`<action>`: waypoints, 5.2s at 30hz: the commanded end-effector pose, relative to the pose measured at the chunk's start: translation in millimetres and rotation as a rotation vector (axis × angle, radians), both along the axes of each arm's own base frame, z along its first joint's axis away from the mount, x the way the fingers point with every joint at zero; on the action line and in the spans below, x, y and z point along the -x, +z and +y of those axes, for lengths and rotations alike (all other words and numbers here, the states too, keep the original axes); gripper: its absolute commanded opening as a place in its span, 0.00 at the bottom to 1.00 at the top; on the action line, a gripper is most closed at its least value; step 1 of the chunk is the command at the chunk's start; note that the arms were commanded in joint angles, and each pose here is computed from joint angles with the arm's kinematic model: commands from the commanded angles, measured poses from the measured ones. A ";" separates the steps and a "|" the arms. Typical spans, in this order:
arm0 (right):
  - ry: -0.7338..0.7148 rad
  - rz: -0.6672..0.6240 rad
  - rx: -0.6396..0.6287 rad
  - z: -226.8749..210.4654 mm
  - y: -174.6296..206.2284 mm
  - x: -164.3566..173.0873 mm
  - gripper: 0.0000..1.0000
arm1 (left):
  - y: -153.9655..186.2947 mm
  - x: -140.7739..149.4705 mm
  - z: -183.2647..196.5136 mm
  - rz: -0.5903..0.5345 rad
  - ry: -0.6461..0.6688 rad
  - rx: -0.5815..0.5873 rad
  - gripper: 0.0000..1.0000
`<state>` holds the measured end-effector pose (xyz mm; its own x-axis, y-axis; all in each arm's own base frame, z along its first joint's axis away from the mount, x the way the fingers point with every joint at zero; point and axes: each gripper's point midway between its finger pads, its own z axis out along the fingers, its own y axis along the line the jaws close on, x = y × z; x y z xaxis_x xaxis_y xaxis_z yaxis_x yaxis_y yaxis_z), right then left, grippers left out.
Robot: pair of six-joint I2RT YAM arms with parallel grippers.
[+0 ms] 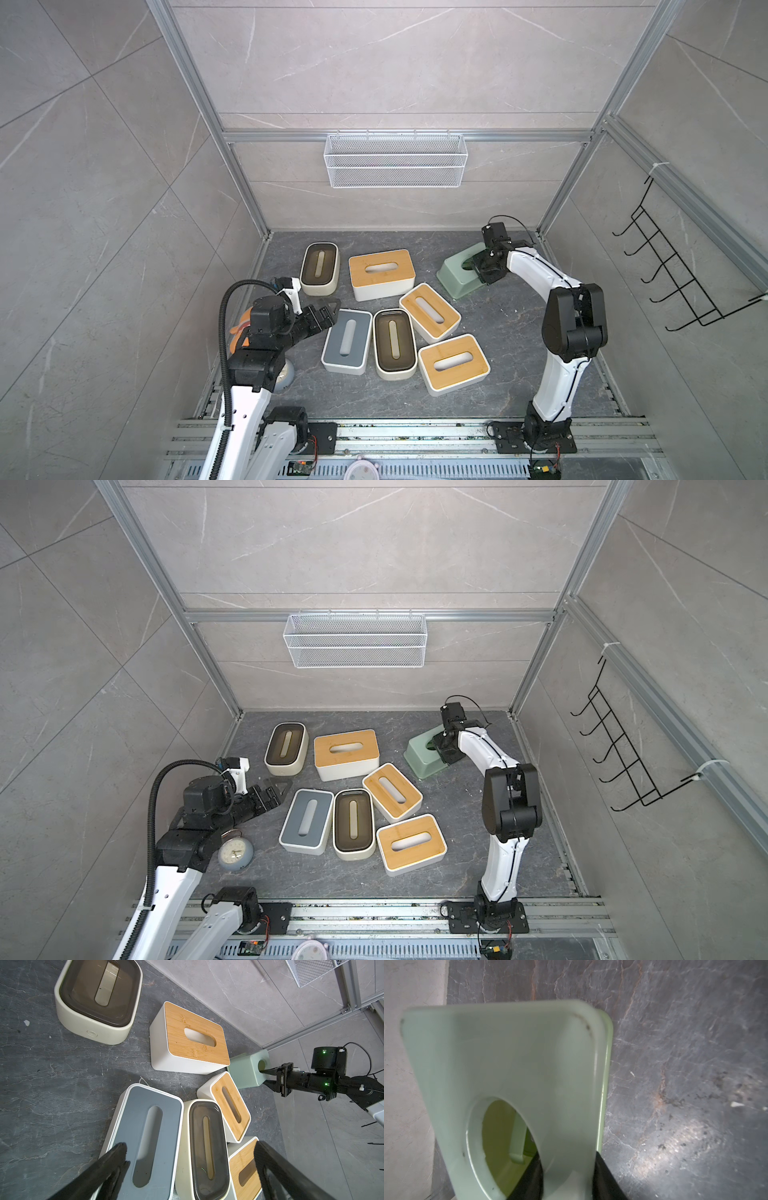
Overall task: Stack the tissue boxes
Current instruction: Pick up the tissue box from the center of the board, then place the tissue box at the tissue box, then adjust the tissue box on the tissue box.
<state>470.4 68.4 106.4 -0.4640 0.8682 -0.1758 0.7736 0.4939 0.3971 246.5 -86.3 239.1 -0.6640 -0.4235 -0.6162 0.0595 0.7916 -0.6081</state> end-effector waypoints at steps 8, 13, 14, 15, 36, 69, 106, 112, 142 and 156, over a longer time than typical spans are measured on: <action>0.009 -0.110 0.084 -8.2 82.7 17.8 0.23 | 10.2 1.0 -2.5 -0.053 -0.030 -0.010 0.97; 0.028 -0.200 0.135 0.2 124.7 30.9 0.22 | 11.9 1.5 -4.1 -0.063 -0.039 -0.004 0.97; 0.031 -0.219 0.140 2.4 133.0 33.7 0.22 | 11.9 1.1 -4.3 -0.062 -0.040 -0.003 0.97; 0.037 -0.230 0.139 6.2 139.0 37.1 0.22 | 10.7 0.9 -4.8 -0.057 -0.043 -0.003 0.97; 0.115 -0.216 0.044 152.6 169.2 56.5 0.30 | 13.9 2.1 -7.9 -0.063 -0.064 0.001 0.96; 0.098 -0.105 -0.106 300.9 88.2 39.0 0.37 | 13.3 5.6 -10.5 -0.067 -0.078 0.018 0.96; 0.247 -0.334 -0.139 302.4 177.6 37.2 0.73 | 9.7 5.2 -5.3 -0.052 -0.053 -0.002 1.00; 0.306 -0.401 -0.108 296.4 204.2 41.3 0.76 | 8.5 4.5 -5.4 -0.047 -0.052 -0.003 1.00; 1.067 -0.789 0.445 272.5 315.3 77.7 0.86 | 0.6 3.8 -1.6 -0.021 -0.034 -0.020 1.00; 1.096 -0.815 0.593 208.3 322.7 84.0 1.00 | 3.1 5.3 -0.2 -0.032 -0.031 -0.029 1.00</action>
